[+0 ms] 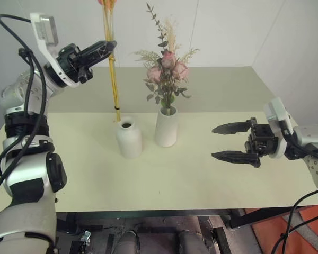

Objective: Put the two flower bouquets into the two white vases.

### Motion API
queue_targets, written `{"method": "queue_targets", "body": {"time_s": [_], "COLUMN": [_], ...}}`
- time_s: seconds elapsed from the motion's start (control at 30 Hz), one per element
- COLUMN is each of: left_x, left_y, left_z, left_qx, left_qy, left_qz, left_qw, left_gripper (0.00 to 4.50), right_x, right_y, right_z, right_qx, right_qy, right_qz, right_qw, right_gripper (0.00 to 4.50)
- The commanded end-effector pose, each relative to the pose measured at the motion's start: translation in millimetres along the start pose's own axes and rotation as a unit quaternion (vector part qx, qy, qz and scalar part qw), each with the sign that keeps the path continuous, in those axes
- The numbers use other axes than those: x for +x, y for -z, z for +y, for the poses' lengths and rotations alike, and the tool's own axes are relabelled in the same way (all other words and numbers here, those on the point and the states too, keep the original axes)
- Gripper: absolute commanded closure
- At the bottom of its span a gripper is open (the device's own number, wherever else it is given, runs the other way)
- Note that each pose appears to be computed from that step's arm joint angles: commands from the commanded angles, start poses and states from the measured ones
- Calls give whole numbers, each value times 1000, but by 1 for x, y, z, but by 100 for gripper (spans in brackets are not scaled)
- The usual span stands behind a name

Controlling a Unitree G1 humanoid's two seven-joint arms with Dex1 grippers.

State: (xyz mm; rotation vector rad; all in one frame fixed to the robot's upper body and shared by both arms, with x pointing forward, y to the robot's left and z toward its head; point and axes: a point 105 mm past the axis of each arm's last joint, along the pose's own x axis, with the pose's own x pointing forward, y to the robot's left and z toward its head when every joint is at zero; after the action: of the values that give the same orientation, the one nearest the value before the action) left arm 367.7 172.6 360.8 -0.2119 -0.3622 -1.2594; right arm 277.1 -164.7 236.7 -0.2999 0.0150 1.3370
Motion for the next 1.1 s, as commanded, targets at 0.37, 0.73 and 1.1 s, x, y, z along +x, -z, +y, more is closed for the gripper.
{"method": "queue_targets", "body": {"time_s": [0.37, 0.73, 1.1], "left_x": [10, -35, -115], "left_y": [18, 52, 53], "left_z": [-1, -25, -83], "left_qx": [21, -7, 31], "left_qy": [18, 11, -76], "left_qz": [22, 81, 197], "left_qw": [999, 997, 977], "left_gripper": [449, 238, 2], "right_x": [-8, -8, -3], "right_y": [-14, -10, -3], "right_z": [6, 8, 3], "right_qx": [-27, -19, -9], "right_qy": [19, 19, 7], "right_qz": [-12, -12, -12], "right_qw": [999, 1000, 1000], "right_gripper": [0, 0, 0]}}
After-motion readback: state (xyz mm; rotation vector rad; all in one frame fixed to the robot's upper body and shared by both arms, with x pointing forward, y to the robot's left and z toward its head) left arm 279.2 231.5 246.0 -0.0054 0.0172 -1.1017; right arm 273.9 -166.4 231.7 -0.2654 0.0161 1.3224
